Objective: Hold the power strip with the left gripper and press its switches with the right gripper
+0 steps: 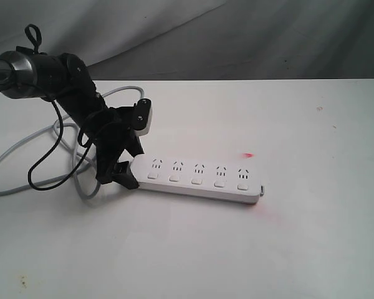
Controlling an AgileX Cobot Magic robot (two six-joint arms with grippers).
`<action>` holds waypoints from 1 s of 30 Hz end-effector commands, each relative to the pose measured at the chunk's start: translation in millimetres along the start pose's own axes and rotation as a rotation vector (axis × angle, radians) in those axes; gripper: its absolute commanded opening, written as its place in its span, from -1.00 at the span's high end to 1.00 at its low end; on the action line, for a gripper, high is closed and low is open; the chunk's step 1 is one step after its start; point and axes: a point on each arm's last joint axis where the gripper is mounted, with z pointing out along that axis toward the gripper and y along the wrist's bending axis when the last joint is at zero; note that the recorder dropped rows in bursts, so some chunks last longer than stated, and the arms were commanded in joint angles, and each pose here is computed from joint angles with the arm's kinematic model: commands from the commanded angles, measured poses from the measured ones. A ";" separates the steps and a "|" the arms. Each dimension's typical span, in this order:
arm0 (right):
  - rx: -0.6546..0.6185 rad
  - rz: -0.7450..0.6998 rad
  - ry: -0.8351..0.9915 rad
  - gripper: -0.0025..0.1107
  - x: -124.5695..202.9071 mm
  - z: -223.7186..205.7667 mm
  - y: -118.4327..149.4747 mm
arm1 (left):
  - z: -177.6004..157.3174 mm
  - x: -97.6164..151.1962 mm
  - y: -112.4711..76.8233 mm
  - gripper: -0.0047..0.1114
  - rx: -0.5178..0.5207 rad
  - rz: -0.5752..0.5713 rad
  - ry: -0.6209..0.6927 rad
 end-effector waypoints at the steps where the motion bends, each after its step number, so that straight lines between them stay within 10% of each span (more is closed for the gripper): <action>1: -0.117 -0.052 0.040 0.96 -20.4 25.8 13.0 | -1.6 -0.6 -0.6 0.03 0.012 -0.010 -0.008; 13: -0.520 -0.183 0.058 0.96 -52.4 134.0 53.9 | -1.6 -0.6 -0.6 0.03 0.012 -0.012 -0.008; 24: -0.574 -0.433 0.045 0.94 -30.7 210.7 83.6 | -1.6 -0.6 -0.6 0.03 0.012 -0.010 -0.008; 30: -0.571 -0.557 0.023 0.47 -15.2 244.4 112.0 | -1.6 -0.6 -0.6 0.03 0.012 -0.012 -0.008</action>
